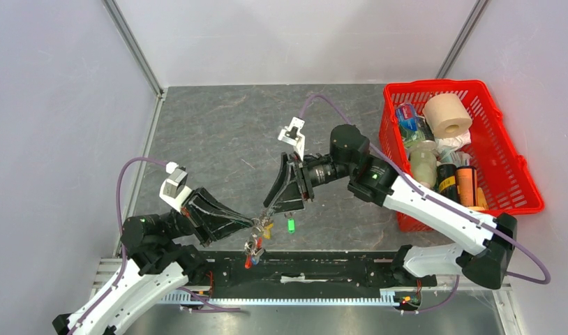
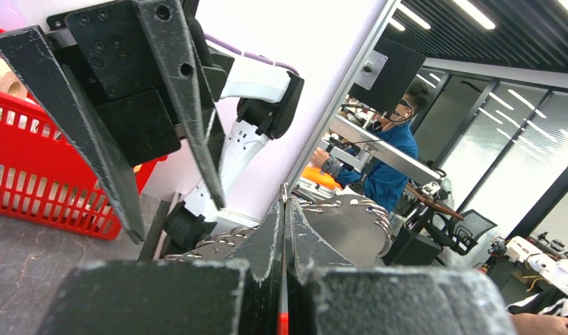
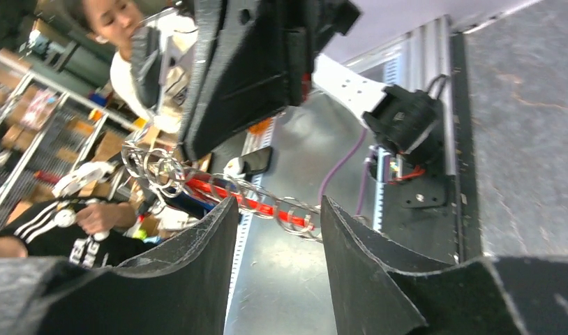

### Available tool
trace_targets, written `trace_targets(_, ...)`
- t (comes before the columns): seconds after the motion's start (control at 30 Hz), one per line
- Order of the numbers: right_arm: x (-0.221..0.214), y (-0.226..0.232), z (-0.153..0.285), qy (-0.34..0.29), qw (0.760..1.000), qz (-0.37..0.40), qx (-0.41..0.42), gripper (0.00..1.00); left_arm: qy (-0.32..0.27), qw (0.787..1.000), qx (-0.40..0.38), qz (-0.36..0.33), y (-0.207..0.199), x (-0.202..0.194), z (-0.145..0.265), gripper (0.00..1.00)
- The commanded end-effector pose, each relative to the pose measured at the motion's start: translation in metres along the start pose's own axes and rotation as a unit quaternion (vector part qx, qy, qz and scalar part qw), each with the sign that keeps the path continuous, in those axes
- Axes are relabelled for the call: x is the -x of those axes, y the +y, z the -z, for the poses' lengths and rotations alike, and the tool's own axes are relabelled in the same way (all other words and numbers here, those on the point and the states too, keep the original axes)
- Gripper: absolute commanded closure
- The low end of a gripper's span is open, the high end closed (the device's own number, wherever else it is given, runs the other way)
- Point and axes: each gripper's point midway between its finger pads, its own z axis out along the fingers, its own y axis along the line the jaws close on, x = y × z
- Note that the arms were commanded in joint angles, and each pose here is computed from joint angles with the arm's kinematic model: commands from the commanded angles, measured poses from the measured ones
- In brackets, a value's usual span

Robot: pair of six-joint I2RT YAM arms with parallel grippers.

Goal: Put the keys on the keyring

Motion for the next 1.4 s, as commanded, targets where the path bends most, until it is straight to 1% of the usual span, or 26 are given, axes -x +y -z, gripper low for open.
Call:
trace_targets(0.0,0.000,-0.024,0.021,-0.026,0.995,0.010,-0.099,0.45,-0.003,0.999,-0.021,-0.037,-0.014,0.006,0.002,0.98)
trace_targets(0.1,-0.017,-0.063,0.035,-0.021,0.980,-0.004,-0.200,0.45,-0.002,0.999,-0.021,-0.042,-0.016,0.006,0.003,0.98)
trace_targets(0.17,-0.033,-0.092,0.045,-0.007,0.963,-0.027,-0.267,0.48,-0.001,0.999,-0.020,-0.045,-0.017,0.007,0.003,0.98)
trace_targets(0.27,-0.060,-0.133,0.058,0.019,0.936,-0.062,-0.347,0.48,-0.001,0.999,-0.013,-0.051,-0.015,0.008,0.003,0.98)
trace_targets(0.43,-0.099,-0.182,0.072,0.041,0.898,-0.086,-0.429,0.47,-0.004,0.998,-0.003,-0.060,-0.013,0.009,0.004,0.98)
trace_targets(0.6,-0.132,-0.215,0.068,0.062,0.881,-0.096,-0.459,0.47,-0.004,0.998,-0.004,-0.061,-0.015,0.009,0.006,0.98)
trace_targets(0.7,-0.152,-0.233,0.065,0.083,0.871,-0.087,-0.477,0.47,-0.007,0.998,-0.007,-0.064,-0.018,0.010,0.007,0.98)
trace_targets(0.87,-0.175,-0.257,0.052,0.105,0.863,-0.066,-0.490,0.47,-0.010,0.998,-0.011,-0.064,-0.022,0.011,0.010,0.98)
trace_targets(1.07,-0.171,-0.268,0.048,0.097,0.839,-0.013,-0.534,0.51,-0.011,0.998,-0.013,-0.063,-0.026,0.011,0.012,0.98)
trace_targets(1.27,-0.172,-0.274,0.046,0.118,0.821,0.015,-0.558,0.57,-0.011,0.998,-0.016,-0.065,-0.029,0.011,0.014,0.98)
trace_targets(1.37,-0.176,-0.279,0.048,0.128,0.808,0.027,-0.575,0.59,-0.012,0.998,-0.017,-0.067,-0.030,0.011,0.014,0.98)
